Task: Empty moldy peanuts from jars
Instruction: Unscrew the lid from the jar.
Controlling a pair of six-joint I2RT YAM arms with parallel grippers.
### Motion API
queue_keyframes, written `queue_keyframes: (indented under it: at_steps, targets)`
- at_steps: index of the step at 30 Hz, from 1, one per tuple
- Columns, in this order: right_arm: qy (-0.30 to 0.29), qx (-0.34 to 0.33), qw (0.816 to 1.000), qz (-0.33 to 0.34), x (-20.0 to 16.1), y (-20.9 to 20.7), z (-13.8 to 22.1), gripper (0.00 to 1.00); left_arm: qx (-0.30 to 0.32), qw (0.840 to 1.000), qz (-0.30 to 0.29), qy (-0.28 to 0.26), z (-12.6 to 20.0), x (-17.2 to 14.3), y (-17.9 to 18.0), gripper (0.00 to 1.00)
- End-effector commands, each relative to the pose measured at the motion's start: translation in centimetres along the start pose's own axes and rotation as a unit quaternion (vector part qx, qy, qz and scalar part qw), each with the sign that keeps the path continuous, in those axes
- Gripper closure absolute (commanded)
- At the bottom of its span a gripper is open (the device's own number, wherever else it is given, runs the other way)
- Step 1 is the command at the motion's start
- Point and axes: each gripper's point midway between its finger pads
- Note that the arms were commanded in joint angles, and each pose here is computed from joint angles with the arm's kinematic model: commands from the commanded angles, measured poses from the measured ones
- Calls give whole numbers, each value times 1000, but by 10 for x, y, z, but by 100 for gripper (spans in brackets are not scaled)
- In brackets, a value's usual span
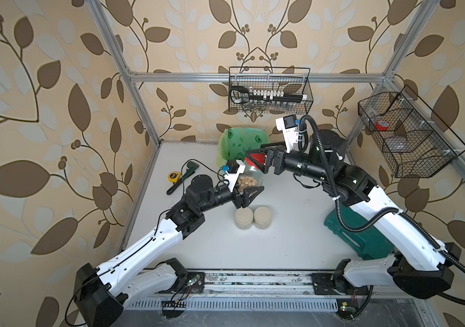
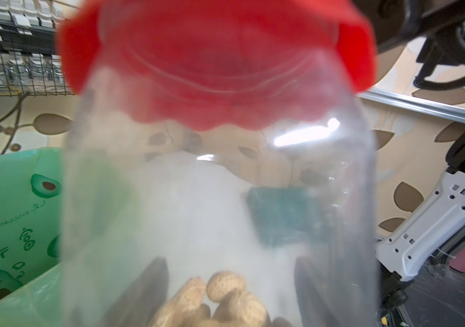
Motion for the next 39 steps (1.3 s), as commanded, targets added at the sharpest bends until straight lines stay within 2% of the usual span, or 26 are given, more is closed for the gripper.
queue_keyframes:
  at_steps: [1,19,36,39]
  targets:
    - [-16,-12,1000,-1,2,-2,19,2,18,998,-28,-57,10,31,-1,68]
    - [13,48,998,-38,-12,13,10,2,21,998,-30,-56,10,33,0,68]
    - [26,69,996,-42,-18,16,-6,2,-31,999,-13,-25,-6,21,-11,68]
    - [22,65,997,-39,-16,15,-8,5,-36,999,-10,-23,-7,20,-13,68]
Point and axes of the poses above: each gripper's point midway between its finger pads, its own z axis back along the fingers, its own y axis along the line the jaws close on, x = y × z, and after that the axes turned 8 degrees about -z, right-handed
